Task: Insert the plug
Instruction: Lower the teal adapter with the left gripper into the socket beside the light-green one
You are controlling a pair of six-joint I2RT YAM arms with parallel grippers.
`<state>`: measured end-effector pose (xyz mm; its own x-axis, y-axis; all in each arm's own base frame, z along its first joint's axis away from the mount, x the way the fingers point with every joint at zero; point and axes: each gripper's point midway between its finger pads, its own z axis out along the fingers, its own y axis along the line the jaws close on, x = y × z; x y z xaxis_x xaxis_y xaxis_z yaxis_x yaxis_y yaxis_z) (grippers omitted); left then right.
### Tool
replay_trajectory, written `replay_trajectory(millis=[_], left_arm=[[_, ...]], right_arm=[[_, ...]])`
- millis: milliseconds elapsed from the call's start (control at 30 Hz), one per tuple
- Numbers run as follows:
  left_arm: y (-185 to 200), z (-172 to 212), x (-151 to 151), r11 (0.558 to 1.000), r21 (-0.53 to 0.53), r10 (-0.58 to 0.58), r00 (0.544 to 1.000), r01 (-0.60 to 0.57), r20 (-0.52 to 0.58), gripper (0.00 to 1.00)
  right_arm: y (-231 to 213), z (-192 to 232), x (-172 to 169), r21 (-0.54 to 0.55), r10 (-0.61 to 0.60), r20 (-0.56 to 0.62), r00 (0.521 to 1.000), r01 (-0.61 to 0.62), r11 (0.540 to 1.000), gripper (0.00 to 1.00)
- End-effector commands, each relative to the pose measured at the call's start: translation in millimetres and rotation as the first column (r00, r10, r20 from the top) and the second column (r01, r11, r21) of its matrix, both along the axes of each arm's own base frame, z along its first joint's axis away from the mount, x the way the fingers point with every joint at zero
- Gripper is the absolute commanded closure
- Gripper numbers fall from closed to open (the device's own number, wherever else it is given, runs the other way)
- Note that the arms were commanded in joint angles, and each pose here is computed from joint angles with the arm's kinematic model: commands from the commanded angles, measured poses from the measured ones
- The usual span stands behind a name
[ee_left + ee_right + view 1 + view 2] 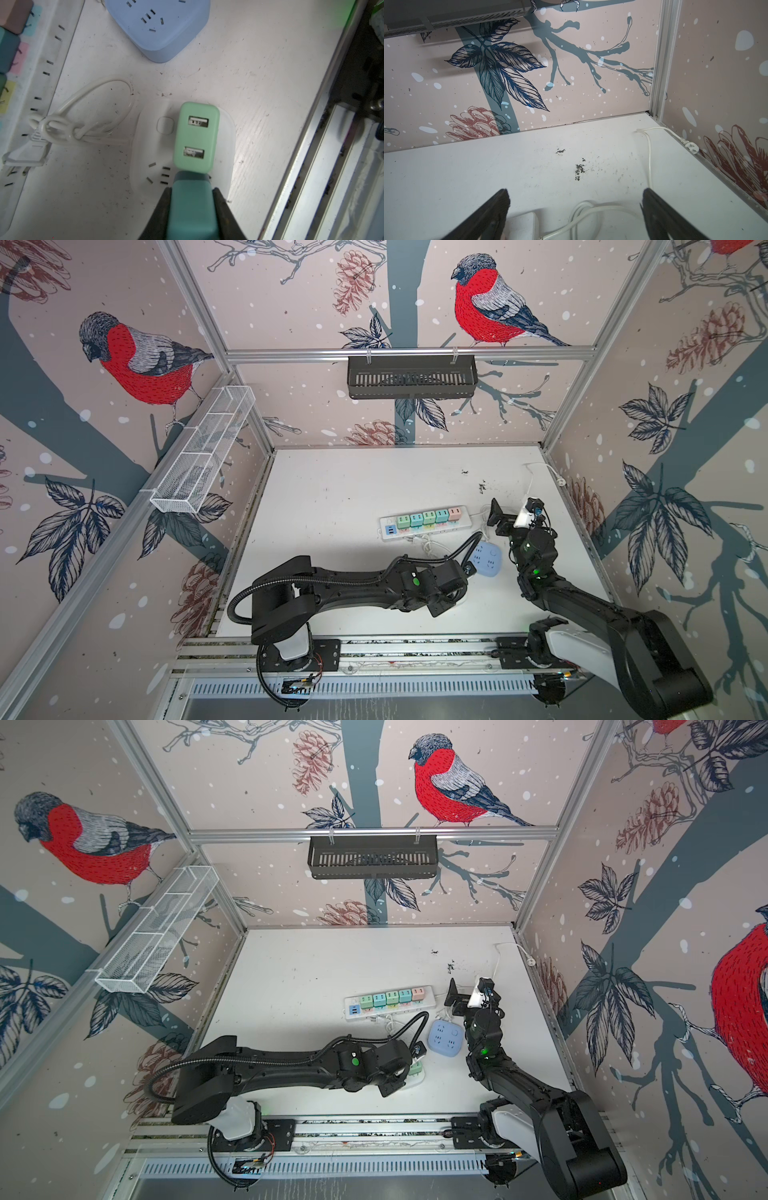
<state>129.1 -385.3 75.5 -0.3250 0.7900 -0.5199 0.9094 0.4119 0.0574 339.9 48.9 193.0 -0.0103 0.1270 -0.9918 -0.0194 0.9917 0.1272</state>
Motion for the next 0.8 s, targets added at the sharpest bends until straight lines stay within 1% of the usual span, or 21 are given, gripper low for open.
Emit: replay_trajectory(millis=[0,233,433,767], left_arm=[[5.4,-8.8,-3.2,0.999,0.042,0.002,1.000,-0.001,-0.019,1.00],[6.6,-11.5,-1.4,0.998,0.062,0.008,1.000,-0.007,-0.015,1.00],[9.7,-19.7,-0.5,0.995,0.103,0.013,1.000,-0.011,-0.015,1.00],[11.0,-35.5,-11.3,0.989,0.143,-0.038,0.997,0.049,-0.073,1.00]], right_arm=[[0.6,3.6,1.1,-0.005,0.002,0.010,1.000,-0.002,1.000,0.00],[0.6,3.5,1.0,-0.005,0.002,0.009,1.000,-0.002,1.000,0.00],[0.4,3.6,1.4,-0.007,0.000,0.009,1.000,0.000,1.000,0.00],[1.2,3.2,2.1,-0.007,0.004,0.006,1.000,-0.004,1.000,0.00]])
